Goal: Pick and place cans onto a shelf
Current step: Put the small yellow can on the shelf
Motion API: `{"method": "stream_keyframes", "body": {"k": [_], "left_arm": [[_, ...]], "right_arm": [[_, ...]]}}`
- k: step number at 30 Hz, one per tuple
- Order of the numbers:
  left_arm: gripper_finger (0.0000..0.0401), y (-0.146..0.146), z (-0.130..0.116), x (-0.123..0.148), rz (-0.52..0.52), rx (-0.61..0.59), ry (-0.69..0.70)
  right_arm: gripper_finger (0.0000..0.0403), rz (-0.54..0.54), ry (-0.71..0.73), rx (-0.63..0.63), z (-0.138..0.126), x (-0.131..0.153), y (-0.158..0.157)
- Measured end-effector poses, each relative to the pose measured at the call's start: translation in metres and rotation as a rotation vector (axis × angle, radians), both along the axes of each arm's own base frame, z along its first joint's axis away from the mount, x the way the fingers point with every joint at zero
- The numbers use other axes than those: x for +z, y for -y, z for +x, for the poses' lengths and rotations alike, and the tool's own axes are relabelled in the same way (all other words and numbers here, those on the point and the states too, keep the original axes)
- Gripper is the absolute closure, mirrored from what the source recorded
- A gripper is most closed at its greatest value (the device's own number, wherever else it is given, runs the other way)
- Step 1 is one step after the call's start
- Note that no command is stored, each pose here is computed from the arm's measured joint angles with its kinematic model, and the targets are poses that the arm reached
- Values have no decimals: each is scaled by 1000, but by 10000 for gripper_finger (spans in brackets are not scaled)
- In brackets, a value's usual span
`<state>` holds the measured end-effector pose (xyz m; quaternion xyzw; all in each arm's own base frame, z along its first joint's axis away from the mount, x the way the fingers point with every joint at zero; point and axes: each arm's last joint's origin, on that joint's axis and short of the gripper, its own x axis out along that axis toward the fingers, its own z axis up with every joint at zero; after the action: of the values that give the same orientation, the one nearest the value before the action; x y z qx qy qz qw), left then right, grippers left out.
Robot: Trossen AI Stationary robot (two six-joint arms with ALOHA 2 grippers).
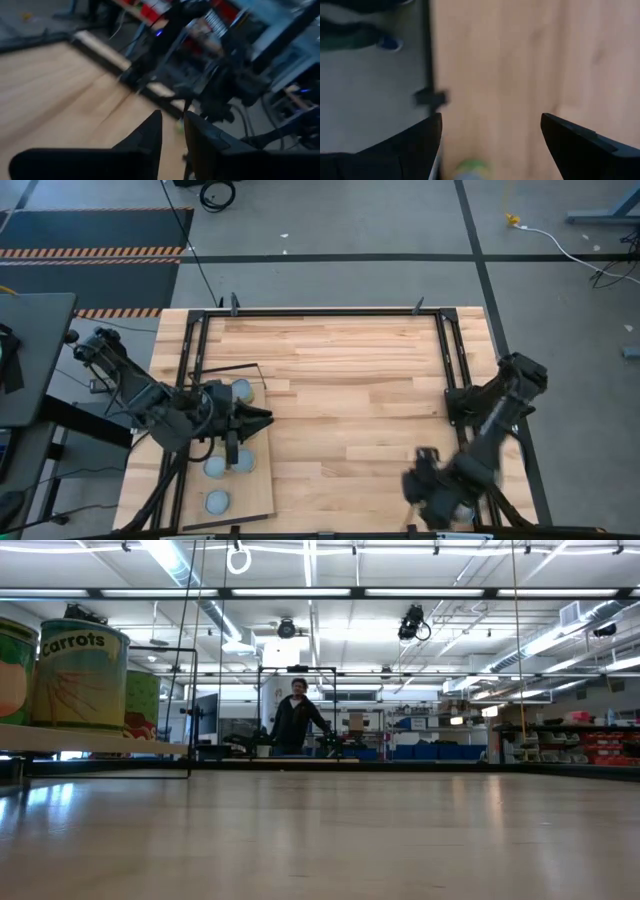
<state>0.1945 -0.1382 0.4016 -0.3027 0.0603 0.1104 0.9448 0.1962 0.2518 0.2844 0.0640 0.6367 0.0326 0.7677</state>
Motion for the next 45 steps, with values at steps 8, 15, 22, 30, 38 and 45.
{"method": "stream_keyframes", "body": {"k": [8, 15, 22, 30, 38, 45], "left_arm": [[315, 3, 7, 18, 45, -78, 140], [314, 3, 7, 16, 91, -71, 119], [314, 1, 7, 14, 105, -36, 100], [314, -4, 10, 13, 143, -12, 81], [314, -13, 15, 6, 187, 25, 19], [314, -16, 17, 6, 188, 37, 18]], "right_arm": [[58, 81, -252, -69, -49, -18, -43], [58, 157, -432, -55, -68, -64, -93], [58, -54, -473, -56, -77, -87, -88], [58, 7, -390, -283, -69, -87, -65], [58, 172, -462, -778, -73, -119, -40], [96, 185, -542, -987, -78, -143, -28]]}}
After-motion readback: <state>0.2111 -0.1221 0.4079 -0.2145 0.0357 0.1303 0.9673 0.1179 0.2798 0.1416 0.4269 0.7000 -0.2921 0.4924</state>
